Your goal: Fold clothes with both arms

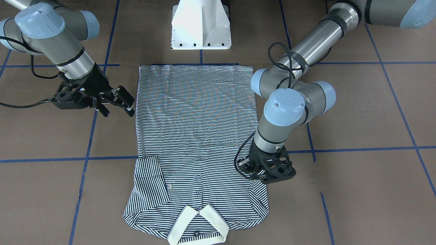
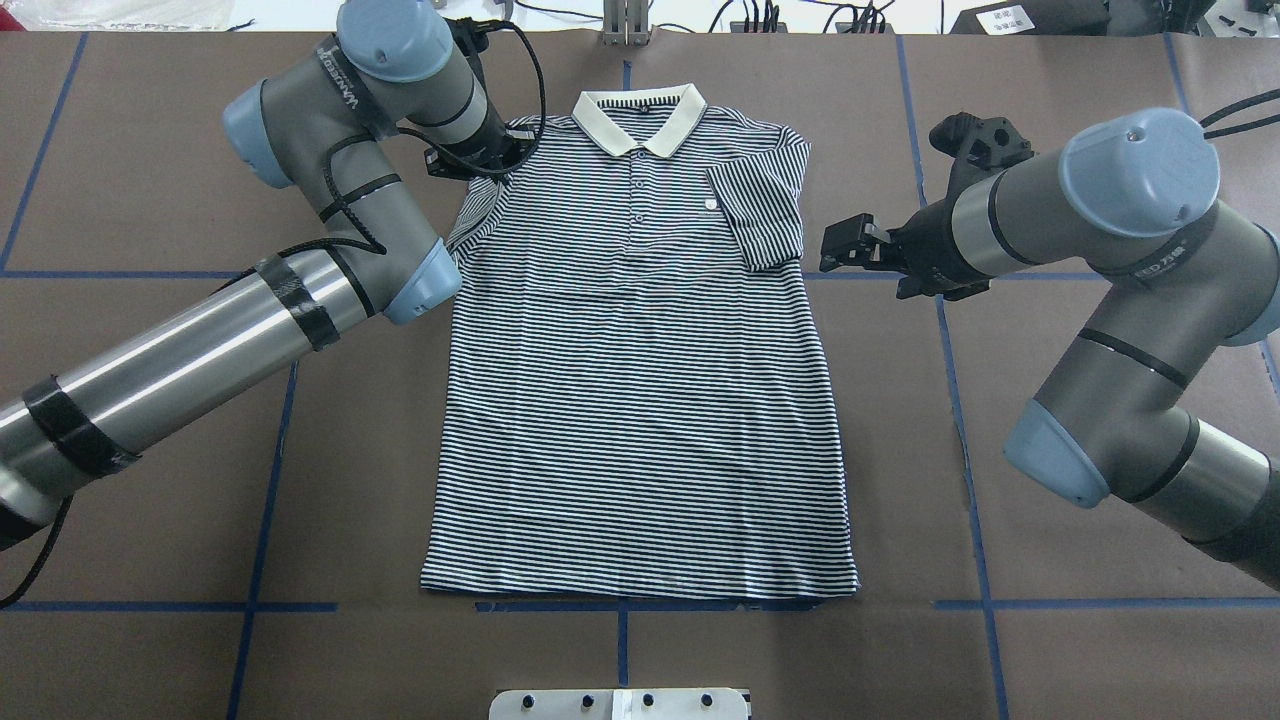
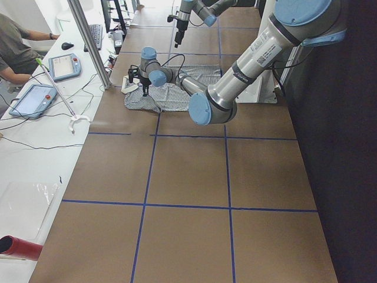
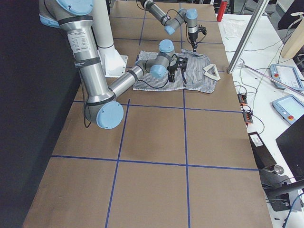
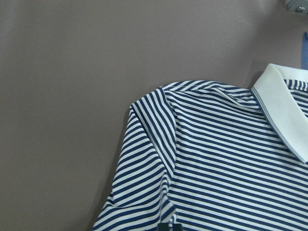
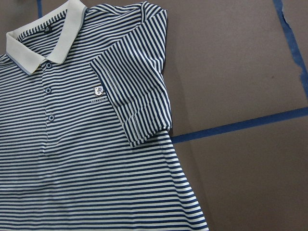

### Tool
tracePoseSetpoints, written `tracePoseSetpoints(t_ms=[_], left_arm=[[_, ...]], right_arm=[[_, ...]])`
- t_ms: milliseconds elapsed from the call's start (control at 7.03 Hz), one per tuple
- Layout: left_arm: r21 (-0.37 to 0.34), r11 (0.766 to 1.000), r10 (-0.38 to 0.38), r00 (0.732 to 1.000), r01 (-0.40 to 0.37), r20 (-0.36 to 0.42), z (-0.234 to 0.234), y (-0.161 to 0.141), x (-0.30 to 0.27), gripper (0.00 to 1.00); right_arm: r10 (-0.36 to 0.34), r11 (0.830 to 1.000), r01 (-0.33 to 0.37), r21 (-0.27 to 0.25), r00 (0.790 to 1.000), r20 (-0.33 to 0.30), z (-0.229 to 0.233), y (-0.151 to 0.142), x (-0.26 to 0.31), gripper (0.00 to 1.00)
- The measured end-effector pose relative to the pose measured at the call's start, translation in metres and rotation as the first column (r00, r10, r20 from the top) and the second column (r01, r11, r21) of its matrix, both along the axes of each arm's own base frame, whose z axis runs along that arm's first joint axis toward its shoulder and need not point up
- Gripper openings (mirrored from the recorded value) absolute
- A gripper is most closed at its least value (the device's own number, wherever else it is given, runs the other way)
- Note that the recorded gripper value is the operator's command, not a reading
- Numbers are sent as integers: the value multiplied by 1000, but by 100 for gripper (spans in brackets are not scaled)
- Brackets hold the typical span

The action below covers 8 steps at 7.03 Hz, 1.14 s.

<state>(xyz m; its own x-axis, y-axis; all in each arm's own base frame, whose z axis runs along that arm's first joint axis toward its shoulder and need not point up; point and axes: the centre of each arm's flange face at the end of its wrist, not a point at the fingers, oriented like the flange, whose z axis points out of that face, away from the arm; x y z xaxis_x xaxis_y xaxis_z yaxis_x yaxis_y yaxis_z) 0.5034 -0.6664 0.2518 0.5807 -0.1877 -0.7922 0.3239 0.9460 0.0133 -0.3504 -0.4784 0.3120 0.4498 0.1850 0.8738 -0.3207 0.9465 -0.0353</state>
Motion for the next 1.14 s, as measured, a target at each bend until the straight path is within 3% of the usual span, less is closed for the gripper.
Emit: tracePoseSetpoints(t_ms=[427,569,711,853,1138], left_arm=[[-1,1000,-9,1000,9,-11,2,-15,18,0],[1,1000,-12,1000,12,-20,0,-19,22,15],[-1,1000,-13,1000,13,-24,-1,-19,26,56],[-1,1000,-10,1000,10,-26,-1,-17,30,65],[8,1000,-2,999,2,-37,-4,-11,35,65]], right_arm=[[0,1000,0,1,1000,1,-1,0,0,100],[-1,1000,1,2,1000,3,-2,1,0,100],[-1,1000,1,3,1000,4,-2,1,1,100],[-2,1000,2,3,1000,4,-2,1,0,100],[4,1000,-3,-12,1000,16,-7,5,-1,100]])
